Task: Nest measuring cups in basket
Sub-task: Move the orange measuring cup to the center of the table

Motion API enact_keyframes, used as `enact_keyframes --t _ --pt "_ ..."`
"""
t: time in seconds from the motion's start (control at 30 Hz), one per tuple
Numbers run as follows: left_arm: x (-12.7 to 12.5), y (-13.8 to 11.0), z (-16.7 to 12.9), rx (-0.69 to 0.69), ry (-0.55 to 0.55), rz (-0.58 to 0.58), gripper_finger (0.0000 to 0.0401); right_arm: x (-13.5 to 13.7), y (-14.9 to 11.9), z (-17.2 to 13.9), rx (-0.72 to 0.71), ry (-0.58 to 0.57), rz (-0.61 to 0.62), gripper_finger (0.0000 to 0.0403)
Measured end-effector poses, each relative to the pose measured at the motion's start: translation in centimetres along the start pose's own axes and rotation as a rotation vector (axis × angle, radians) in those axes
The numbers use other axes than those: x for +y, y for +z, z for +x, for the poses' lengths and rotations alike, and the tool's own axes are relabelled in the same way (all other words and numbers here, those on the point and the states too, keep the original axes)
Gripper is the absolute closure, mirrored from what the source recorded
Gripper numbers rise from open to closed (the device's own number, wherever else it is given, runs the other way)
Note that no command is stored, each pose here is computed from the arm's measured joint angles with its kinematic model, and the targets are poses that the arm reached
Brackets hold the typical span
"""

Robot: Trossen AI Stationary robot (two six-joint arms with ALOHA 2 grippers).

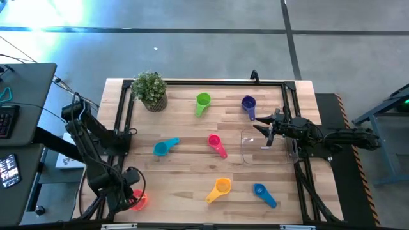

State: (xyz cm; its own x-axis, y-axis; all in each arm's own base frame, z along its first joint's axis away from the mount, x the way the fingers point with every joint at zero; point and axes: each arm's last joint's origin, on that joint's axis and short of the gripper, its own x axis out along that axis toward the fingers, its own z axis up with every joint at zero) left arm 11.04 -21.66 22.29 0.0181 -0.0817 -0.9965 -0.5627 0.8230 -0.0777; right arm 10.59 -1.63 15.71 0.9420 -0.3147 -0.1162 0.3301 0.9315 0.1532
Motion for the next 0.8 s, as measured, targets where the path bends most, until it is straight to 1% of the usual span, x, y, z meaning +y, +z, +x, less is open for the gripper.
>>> enact_keyframes --t 0.4,0.8 --pt "-1.6 -0.2 2.3 -0.016 0.015 0.002 0.0270 0.0 0.0 0.0 0.000 0.000 0.000 0.0229" --pt "-2.3 -0.2 4.7 -0.048 0.097 0.050 0.0270 0.0 0.0 0.0 0.000 0.000 0.000 0.0229"
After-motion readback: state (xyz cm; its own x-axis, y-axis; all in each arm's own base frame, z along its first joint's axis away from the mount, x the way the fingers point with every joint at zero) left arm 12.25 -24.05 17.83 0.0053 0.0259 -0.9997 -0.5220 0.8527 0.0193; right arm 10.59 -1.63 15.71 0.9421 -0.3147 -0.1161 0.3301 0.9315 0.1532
